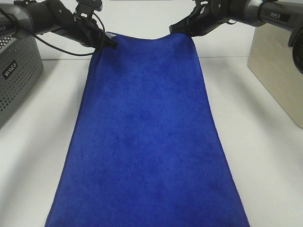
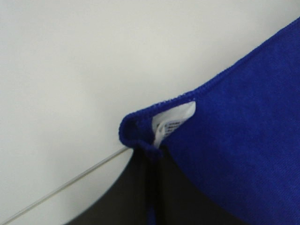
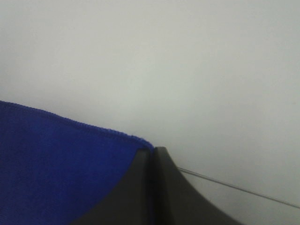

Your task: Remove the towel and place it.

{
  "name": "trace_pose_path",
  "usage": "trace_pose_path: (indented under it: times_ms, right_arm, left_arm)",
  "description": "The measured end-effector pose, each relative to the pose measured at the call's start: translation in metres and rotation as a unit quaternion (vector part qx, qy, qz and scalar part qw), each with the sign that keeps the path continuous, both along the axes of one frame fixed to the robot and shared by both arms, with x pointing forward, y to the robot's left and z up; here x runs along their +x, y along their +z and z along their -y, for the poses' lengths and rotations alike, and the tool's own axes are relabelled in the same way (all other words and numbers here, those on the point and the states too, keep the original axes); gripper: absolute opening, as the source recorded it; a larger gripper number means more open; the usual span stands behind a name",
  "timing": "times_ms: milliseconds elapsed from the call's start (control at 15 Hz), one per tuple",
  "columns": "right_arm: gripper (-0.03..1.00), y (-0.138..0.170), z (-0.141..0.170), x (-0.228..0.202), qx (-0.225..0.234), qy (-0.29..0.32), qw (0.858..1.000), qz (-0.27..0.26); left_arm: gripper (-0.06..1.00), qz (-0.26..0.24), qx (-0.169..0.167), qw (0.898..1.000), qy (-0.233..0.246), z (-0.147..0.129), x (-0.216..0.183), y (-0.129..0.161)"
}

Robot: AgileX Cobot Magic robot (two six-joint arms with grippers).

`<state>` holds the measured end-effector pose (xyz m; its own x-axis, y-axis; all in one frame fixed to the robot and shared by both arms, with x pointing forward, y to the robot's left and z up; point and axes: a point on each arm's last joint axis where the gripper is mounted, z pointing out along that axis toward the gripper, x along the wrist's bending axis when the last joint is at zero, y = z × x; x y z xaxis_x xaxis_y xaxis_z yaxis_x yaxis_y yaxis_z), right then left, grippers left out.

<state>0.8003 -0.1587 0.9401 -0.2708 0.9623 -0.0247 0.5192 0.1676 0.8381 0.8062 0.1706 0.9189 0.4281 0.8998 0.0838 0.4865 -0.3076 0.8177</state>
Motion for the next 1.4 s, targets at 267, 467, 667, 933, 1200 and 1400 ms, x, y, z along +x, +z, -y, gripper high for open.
trace_pose_path:
  times_ms: [267, 467, 667, 933, 1200, 1400]
  right_arm:
    - [0.02, -0.026, -0.001, 0.003, -0.002, -0.001, 1.000, -0.007]
    - [0.02, -0.036, -0.001, 0.004, -0.003, -0.001, 1.000, -0.012]
    - [0.02, -0.044, -0.001, 0.005, -0.002, -0.002, 1.000, -0.007]
    - [0.02, -0.049, -0.001, 0.007, 0.000, -0.002, 1.000, 0.002]
    - [0.02, -0.058, -0.001, 0.007, -0.001, -0.002, 1.000, -0.004]
    - [0.03, -0.059, -0.001, 0.007, -0.001, -0.002, 1.000, -0.004]
  left_arm:
    - [0.01, 0.016, 0.015, 1.000, -0.002, -0.001, 0.003, -0.010]
    - [0.01, 0.011, 0.019, 1.000, 0.001, -0.001, 0.004, -0.028]
    - [0.01, 0.015, 0.022, 1.000, 0.006, -0.002, 0.006, -0.037]
    - [0.01, 0.031, 0.024, 0.999, 0.014, -0.003, 0.008, -0.041]
    - [0.01, 0.028, 0.034, 0.999, 0.009, -0.004, 0.008, -0.050]
    - [0.05, 0.030, 0.036, 0.999, 0.011, -0.004, 0.009, -0.056]
